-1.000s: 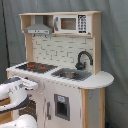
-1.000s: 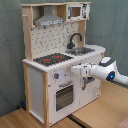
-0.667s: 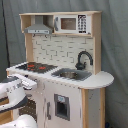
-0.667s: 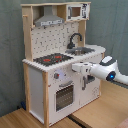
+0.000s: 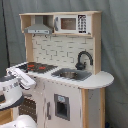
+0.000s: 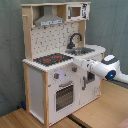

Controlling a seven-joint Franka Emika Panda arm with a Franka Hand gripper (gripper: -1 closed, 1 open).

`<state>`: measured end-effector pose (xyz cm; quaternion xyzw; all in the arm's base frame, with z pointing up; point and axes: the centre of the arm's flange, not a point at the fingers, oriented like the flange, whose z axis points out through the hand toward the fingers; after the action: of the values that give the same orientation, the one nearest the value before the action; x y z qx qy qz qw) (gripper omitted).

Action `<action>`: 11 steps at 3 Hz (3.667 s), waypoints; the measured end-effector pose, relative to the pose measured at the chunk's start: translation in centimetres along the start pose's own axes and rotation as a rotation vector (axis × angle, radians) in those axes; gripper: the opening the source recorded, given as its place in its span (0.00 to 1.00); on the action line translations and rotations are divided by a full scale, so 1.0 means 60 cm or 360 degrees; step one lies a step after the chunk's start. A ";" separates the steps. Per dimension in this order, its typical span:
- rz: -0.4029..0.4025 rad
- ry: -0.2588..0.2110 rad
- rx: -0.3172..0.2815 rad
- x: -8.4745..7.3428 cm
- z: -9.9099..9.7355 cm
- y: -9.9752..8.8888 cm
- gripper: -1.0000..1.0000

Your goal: Play with the kitchen

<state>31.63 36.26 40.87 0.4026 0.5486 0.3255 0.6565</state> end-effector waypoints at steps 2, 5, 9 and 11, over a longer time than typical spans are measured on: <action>0.0185 -0.0090 0.0000 0.011 -0.065 0.042 1.00; 0.0451 -0.0265 0.0091 0.007 -0.158 0.091 1.00; 0.1072 -0.0576 0.0307 -0.091 -0.026 0.217 1.00; 0.1245 -0.0613 0.0340 -0.103 0.038 0.271 1.00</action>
<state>32.98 38.04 58.26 0.6986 0.2535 0.4097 0.5290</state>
